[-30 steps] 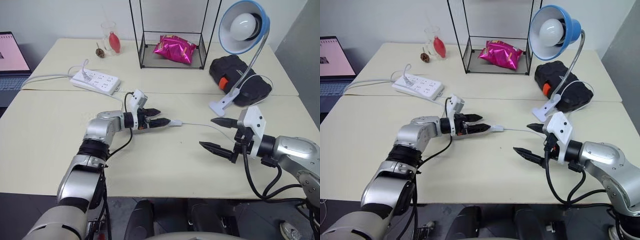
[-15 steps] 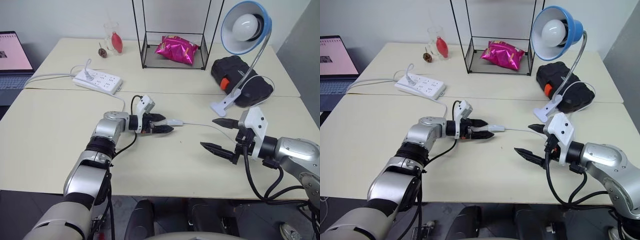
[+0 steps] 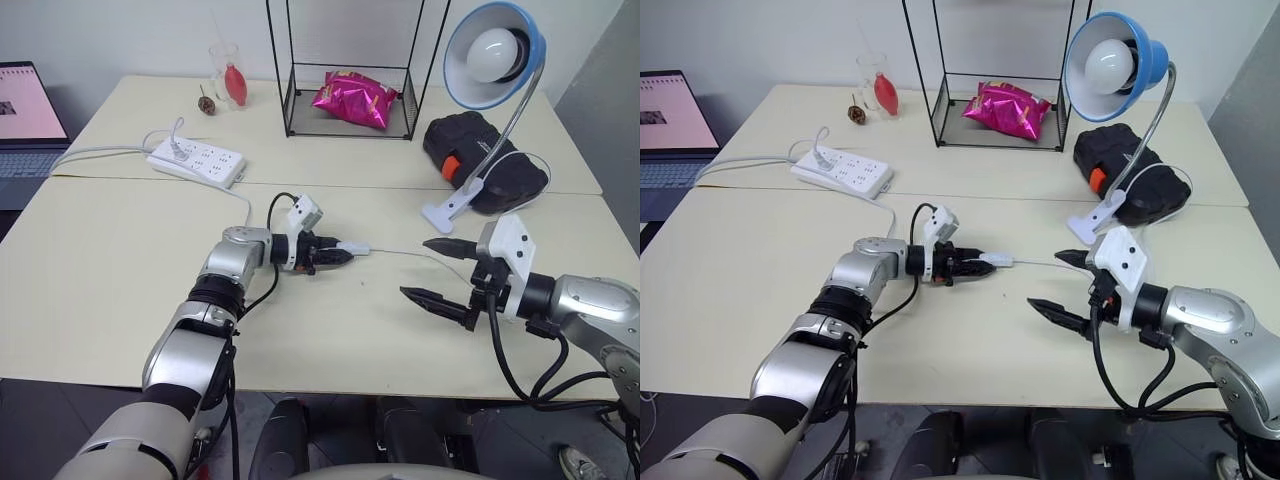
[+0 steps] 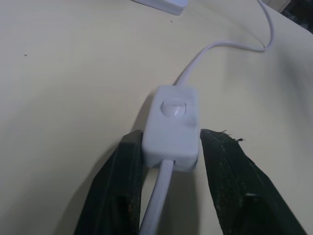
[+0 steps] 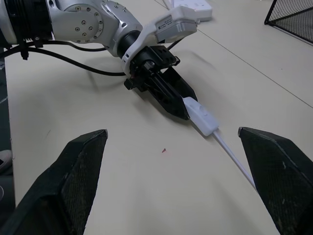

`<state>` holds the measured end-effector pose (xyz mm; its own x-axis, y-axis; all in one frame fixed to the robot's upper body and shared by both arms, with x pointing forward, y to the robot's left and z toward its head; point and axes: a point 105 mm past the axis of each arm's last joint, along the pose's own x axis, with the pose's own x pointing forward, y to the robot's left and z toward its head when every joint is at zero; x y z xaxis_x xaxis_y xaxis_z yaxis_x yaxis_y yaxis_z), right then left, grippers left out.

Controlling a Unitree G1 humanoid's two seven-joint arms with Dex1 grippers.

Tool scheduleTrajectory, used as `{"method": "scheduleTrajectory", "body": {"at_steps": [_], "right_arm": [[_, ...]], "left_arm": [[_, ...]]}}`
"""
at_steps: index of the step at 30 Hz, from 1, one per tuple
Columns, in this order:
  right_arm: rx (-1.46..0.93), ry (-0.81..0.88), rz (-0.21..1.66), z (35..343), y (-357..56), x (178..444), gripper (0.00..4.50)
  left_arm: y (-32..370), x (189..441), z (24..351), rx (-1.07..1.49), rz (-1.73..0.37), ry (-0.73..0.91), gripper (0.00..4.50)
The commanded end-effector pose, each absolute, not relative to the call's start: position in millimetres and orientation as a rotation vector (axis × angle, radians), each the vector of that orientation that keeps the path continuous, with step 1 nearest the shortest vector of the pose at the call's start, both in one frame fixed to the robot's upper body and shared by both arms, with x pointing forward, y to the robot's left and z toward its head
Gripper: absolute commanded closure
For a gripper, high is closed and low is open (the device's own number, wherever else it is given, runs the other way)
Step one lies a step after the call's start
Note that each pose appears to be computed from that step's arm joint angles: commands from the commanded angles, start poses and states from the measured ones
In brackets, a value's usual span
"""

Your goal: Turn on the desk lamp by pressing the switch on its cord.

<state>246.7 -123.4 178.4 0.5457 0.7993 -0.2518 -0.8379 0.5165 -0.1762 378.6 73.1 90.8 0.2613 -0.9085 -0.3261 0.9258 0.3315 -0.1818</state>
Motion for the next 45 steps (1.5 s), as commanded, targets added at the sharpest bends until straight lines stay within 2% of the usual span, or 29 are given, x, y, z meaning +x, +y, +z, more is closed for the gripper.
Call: {"method": "scheduleTrajectory", "body": {"at_steps": [1,5,10,14,17,20,25,29,45], "right_arm": [[-0.319,0.110,0.977,187,-123,244,0.00],[-0.252,0.121,0.958,184,-123,244,0.00],[-0.090,0.123,0.871,170,-120,245,0.00],[0.158,0.199,0.863,153,-108,239,0.00],[0.353,0.232,0.780,144,-101,254,0.00],[0.592,0.234,0.738,144,-85,272,0.00],[0.828,0.202,0.775,167,-59,283,0.00],[0.891,0.200,0.766,173,-54,290,0.00],[0.953,0.236,0.705,159,-50,310,0.00]], "left_arm": [[70,379,97,0.113,-1.255,0.348,3.40],[73,380,107,0.180,-1.236,0.238,3.40],[70,378,136,0.216,-1.175,0.028,3.40],[68,364,154,0.244,-1.132,-0.110,3.40],[67,353,162,0.206,-1.107,-0.163,3.40],[67,346,162,0.209,-1.093,-0.179,3.40],[66,342,160,0.213,-1.096,-0.160,3.40],[65,339,156,0.217,-1.107,-0.139,3.40],[66,336,153,0.208,-1.119,-0.106,3.40]]}}
